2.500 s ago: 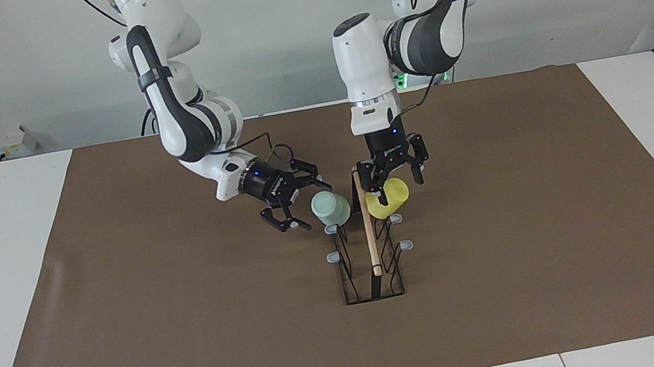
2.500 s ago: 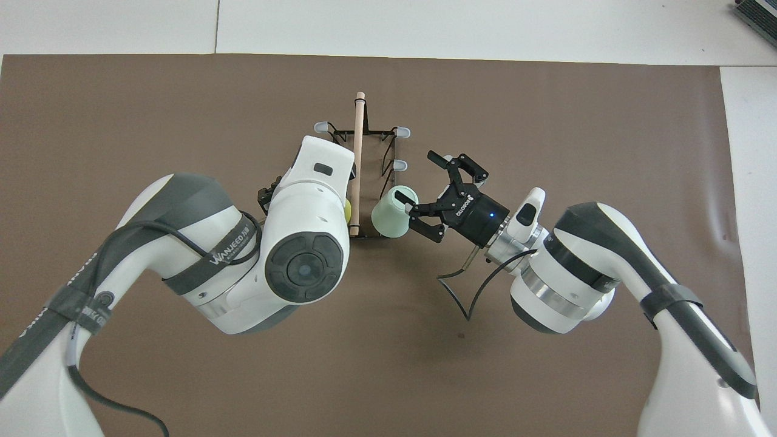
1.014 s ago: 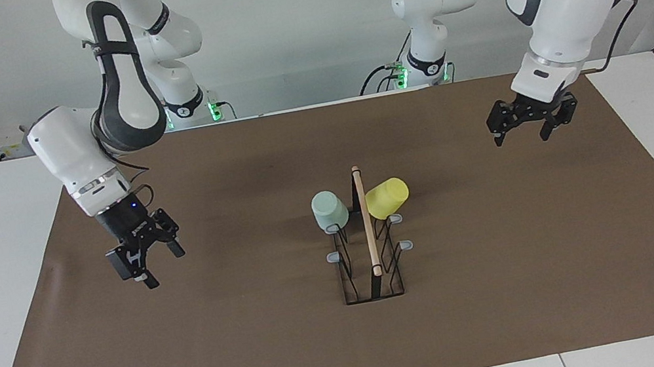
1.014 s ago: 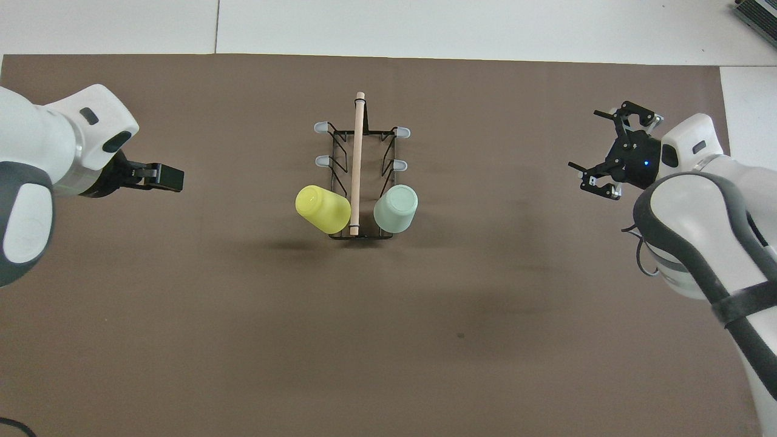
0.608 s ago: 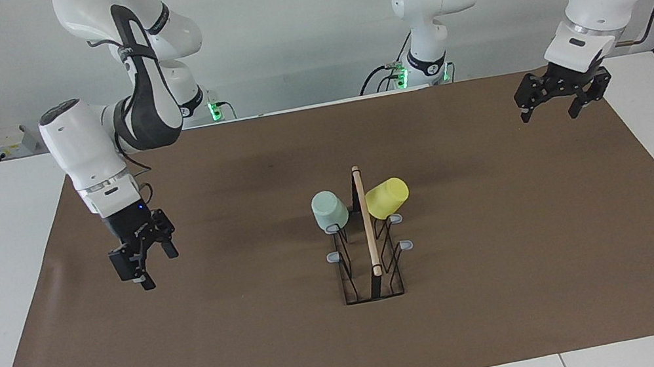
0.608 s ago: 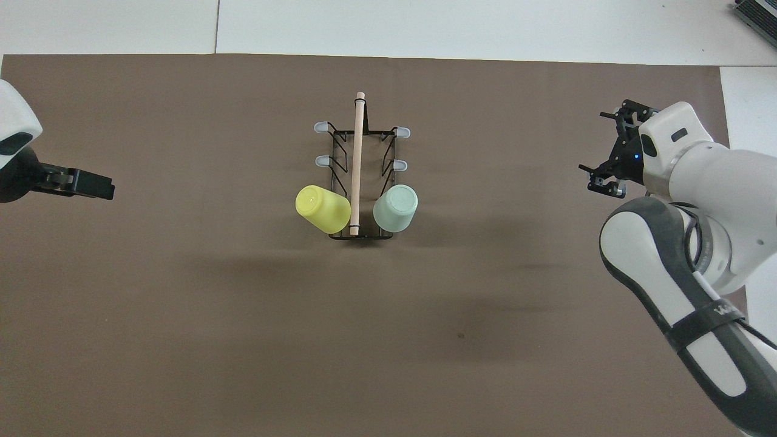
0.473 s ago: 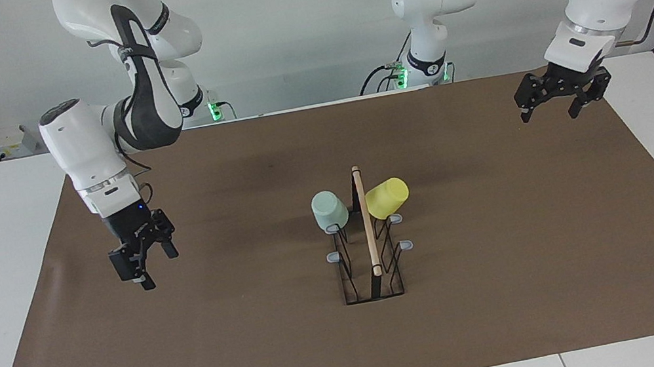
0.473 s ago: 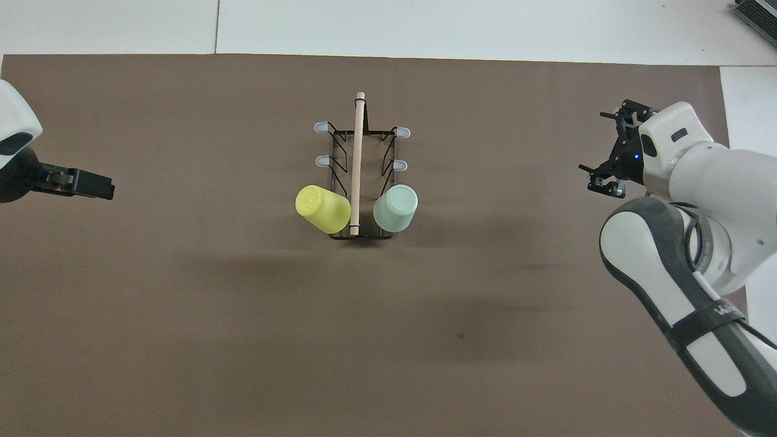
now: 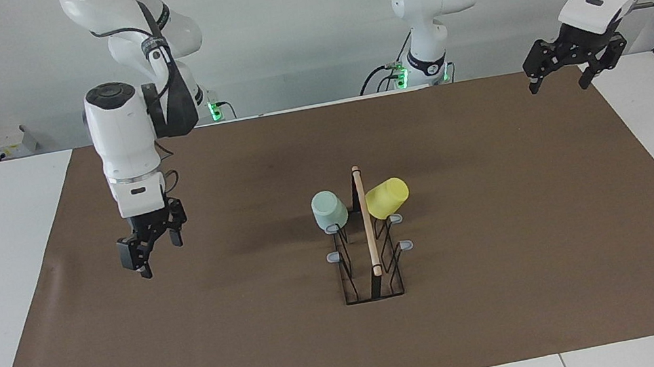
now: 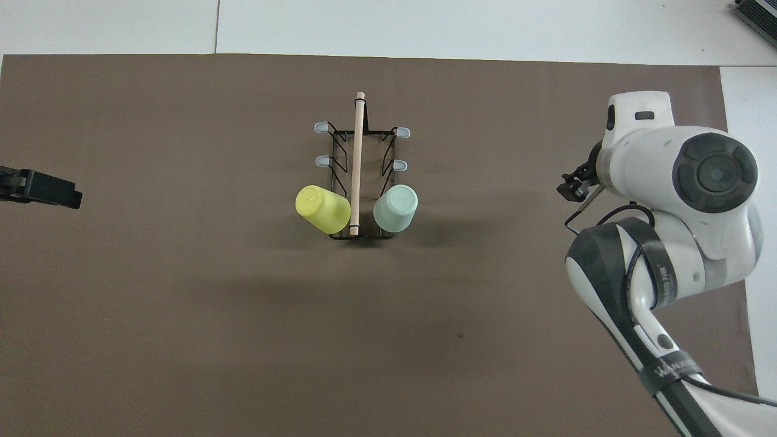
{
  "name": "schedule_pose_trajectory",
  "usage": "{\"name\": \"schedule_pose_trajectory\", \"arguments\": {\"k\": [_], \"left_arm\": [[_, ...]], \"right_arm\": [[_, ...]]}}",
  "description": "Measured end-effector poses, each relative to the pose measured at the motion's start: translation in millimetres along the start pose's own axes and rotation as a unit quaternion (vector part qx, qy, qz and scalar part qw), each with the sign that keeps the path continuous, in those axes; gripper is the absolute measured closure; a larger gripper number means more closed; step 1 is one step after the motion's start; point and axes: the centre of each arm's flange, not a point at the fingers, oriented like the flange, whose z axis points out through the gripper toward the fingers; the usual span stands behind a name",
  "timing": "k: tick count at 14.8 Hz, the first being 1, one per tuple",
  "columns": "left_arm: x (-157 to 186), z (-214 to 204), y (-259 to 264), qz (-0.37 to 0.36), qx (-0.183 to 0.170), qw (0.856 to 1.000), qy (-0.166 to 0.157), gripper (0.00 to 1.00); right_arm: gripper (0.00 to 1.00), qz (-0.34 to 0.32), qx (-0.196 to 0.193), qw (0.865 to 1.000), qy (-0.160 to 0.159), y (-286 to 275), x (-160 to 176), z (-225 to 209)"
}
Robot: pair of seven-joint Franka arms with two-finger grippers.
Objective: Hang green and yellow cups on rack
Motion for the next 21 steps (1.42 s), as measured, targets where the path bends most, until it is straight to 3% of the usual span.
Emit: {"name": "schedule_pose_trajectory", "arguments": {"k": [3,7,11,14,21], "left_arm": [[-1,0,-3,-0.003,-0.001,1.000,-0.001,0.00],[-1,1,-5,-0.005,-0.002,1.000,-0.002,0.00],[-1,2,-6,-0.006,-0.002,1.000,-0.004,0.00],[-2,4,-6,-0.007,-0.003,1.000,-0.006,0.00],[-3,6,-6,-0.024,-0.003,1.000,-0.010,0.00]], "right_arm": [[0.00,0.147,0.010,0.989,-0.033,-6,-4,-37],[0.00,0.270,0.081,0.957,-0.066,17,-13,-103],[0.00,0.338,0.133,0.927,-0.093,68,-49,-142],[0.00,0.368,0.146,0.911,-0.116,95,-78,-151],[0.00,0.360,0.133,0.912,-0.143,87,-83,-124]]}}
